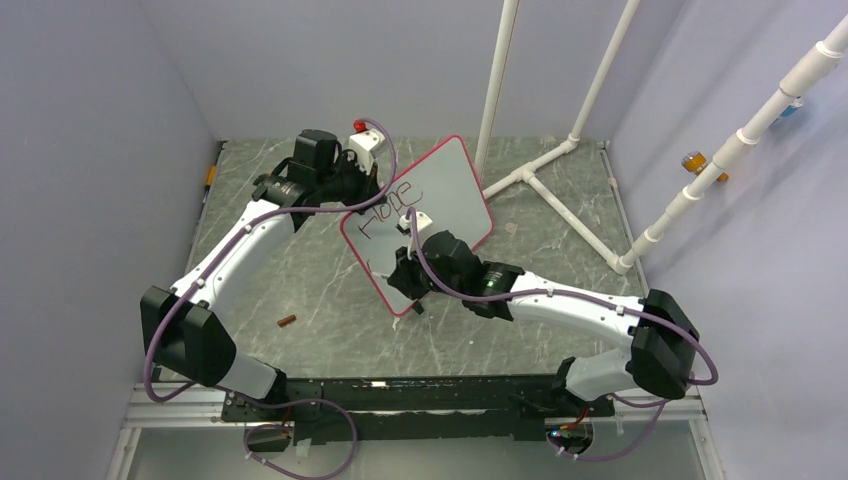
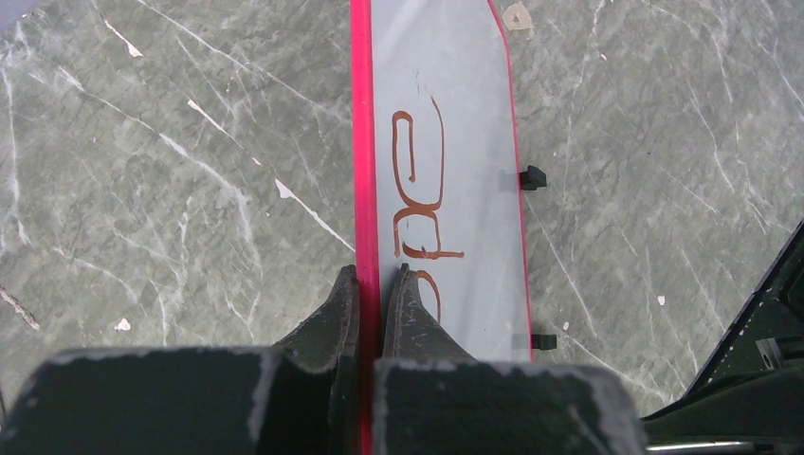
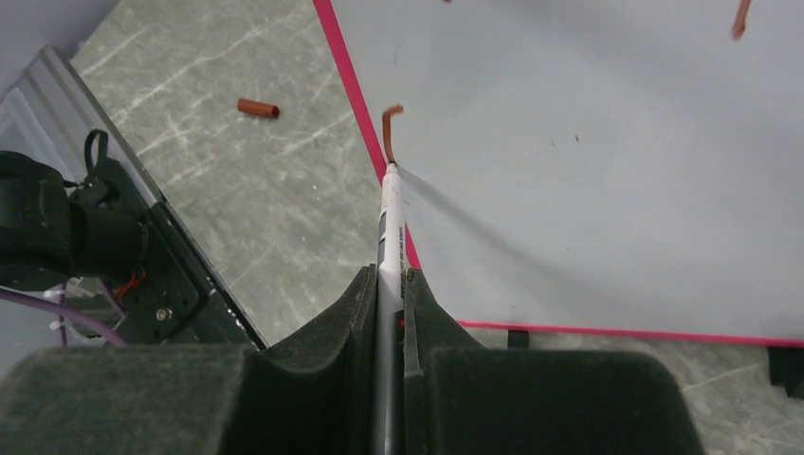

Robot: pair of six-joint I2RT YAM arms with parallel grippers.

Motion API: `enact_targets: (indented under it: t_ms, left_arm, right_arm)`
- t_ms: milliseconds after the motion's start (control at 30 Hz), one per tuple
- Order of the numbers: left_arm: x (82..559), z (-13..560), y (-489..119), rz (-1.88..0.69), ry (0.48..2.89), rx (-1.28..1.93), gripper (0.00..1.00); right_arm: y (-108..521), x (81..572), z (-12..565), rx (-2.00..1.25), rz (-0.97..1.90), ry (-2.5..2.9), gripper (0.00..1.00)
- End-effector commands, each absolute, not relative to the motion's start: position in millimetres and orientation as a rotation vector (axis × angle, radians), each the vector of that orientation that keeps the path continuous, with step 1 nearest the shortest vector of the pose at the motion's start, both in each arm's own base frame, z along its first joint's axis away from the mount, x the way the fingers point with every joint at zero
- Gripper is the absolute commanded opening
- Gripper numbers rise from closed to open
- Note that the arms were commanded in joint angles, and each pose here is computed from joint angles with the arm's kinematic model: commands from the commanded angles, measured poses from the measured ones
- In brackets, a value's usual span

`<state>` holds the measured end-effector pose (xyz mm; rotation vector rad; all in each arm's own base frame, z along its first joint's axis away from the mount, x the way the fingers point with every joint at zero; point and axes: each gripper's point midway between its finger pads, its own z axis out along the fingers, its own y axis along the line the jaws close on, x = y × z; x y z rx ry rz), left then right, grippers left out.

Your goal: Write a sentence on the whiteboard

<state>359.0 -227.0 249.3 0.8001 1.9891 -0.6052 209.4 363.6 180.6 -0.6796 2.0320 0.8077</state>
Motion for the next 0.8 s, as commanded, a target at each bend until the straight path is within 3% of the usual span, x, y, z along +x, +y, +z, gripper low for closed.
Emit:
enact_targets:
  t_ms: [0,767]
  left_arm:
    - [373,229,-203,-0.381,2.034,0.837,0.00]
    - [374,227,-204,-0.378,2.038,0.839,0.00]
  right_arm:
    - [353,212,170,-0.634,0.773,2.052,0.00]
    - [336,194,139,-0.625,0.780,2.135,0.00]
